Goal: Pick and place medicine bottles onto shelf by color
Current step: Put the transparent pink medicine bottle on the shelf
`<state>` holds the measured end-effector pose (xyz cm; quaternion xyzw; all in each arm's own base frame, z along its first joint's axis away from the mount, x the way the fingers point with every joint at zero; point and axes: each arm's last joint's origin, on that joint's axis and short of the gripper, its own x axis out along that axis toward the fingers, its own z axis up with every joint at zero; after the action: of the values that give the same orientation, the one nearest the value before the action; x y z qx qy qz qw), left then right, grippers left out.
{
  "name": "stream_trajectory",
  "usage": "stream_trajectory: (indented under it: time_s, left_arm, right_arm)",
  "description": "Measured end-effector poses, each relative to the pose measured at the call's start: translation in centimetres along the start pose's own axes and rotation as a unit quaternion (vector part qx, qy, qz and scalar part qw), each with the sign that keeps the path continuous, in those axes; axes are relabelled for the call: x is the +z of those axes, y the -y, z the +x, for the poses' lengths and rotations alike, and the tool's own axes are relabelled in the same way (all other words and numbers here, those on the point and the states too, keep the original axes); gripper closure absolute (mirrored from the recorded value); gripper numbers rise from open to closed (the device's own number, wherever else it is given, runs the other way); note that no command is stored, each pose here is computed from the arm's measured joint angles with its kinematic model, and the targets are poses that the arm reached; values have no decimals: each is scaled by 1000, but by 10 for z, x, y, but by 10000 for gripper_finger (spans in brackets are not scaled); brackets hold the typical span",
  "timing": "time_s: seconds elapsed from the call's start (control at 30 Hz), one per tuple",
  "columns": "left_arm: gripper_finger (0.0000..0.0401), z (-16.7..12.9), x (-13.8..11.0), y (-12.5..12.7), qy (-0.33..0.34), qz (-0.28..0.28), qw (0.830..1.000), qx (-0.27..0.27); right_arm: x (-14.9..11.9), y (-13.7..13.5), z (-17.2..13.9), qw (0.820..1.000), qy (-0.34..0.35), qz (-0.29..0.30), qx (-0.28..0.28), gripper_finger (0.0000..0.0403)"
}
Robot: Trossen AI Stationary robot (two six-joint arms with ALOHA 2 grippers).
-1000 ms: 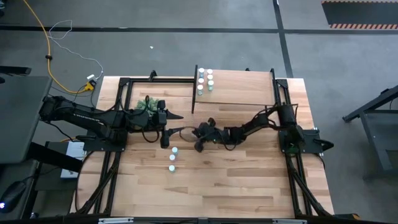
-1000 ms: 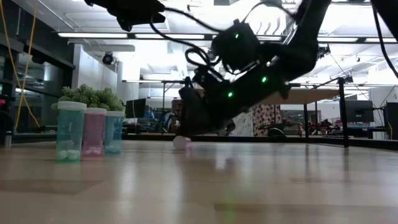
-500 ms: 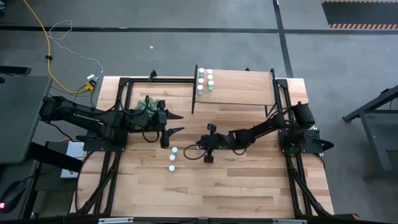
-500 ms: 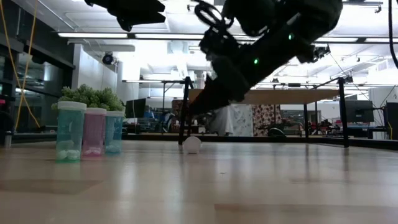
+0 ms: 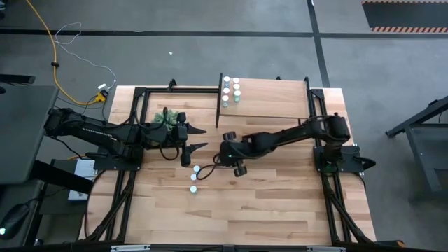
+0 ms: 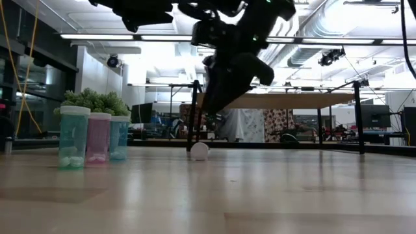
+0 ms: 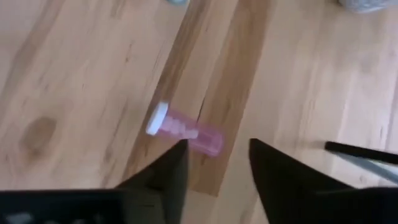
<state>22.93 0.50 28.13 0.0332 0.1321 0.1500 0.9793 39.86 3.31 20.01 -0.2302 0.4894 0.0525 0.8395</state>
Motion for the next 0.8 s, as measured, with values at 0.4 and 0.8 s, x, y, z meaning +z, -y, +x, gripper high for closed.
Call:
stream_trajectory:
  time_s: [0.4,0.8]
  left_arm:
    - [201,0,0,0,0,8,1000,0]
    - [201,0,0,0,0,8,1000,0]
  right_arm:
    - [5,-11,41,955,-114,-271,28,196]
    - [7,-14,55,933,-89,-347,39,196]
